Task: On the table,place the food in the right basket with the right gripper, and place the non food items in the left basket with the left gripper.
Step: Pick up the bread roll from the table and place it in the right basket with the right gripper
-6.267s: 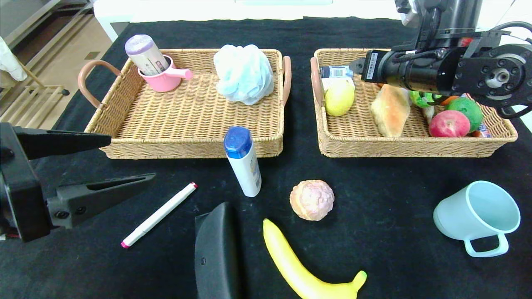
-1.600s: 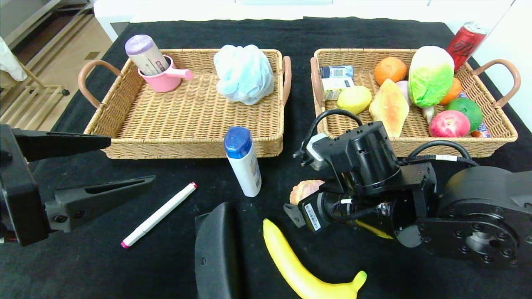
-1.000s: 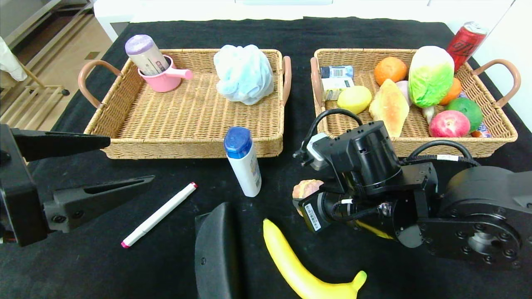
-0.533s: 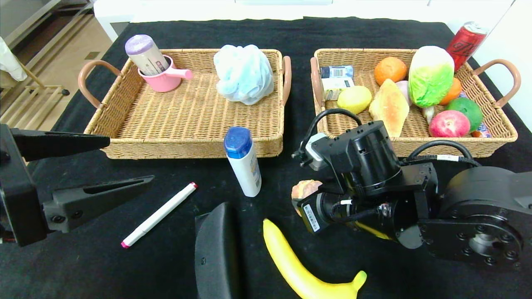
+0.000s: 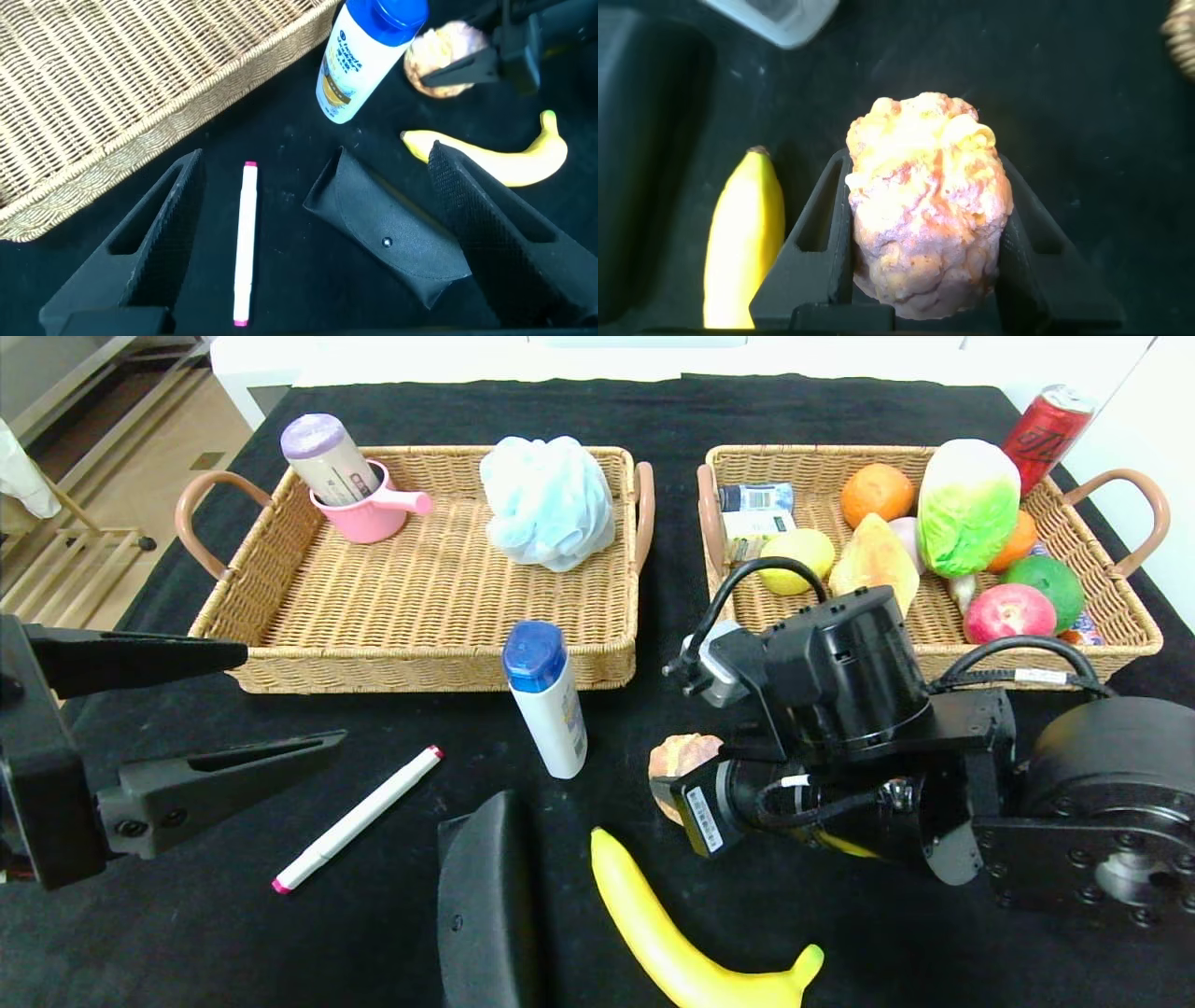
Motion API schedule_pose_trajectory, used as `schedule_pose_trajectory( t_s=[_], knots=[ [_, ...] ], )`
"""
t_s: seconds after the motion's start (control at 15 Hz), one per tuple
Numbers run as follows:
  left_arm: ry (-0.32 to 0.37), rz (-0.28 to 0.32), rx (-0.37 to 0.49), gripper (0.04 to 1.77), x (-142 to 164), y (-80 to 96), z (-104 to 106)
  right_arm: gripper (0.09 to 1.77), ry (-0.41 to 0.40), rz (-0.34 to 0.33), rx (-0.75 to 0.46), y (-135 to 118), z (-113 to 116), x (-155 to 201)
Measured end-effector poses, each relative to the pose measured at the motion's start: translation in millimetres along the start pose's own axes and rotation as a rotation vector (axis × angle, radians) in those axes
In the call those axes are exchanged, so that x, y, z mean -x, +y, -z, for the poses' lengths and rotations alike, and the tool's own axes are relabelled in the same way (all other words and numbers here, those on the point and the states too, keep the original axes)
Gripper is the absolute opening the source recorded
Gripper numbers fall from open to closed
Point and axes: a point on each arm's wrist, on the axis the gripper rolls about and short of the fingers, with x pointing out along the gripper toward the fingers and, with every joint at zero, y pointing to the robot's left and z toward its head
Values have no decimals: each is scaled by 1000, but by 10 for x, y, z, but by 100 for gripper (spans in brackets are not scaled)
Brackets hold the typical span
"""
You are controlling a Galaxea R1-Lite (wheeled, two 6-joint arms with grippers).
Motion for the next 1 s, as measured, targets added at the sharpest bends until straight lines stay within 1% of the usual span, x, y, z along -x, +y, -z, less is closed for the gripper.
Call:
schedule_pose_trajectory(
  t_s=[0.2, 0.4, 0.67, 1.0],
  knots=[
    [1, 0, 0, 172, -4, 1, 1, 87, -44, -5, -8, -20, -93, 139],
    [5, 1, 1, 172, -8, -1, 11, 87, -128, 1, -26, -85, -300, 332],
    [7, 2, 1, 172, -9, -2, 16, 87, -224, 61, -60, -336, -552, 529],
    [6, 4, 1, 172, -7, -5, 16, 87, -326, 181, -109, -759, -800, 679]
  ],
)
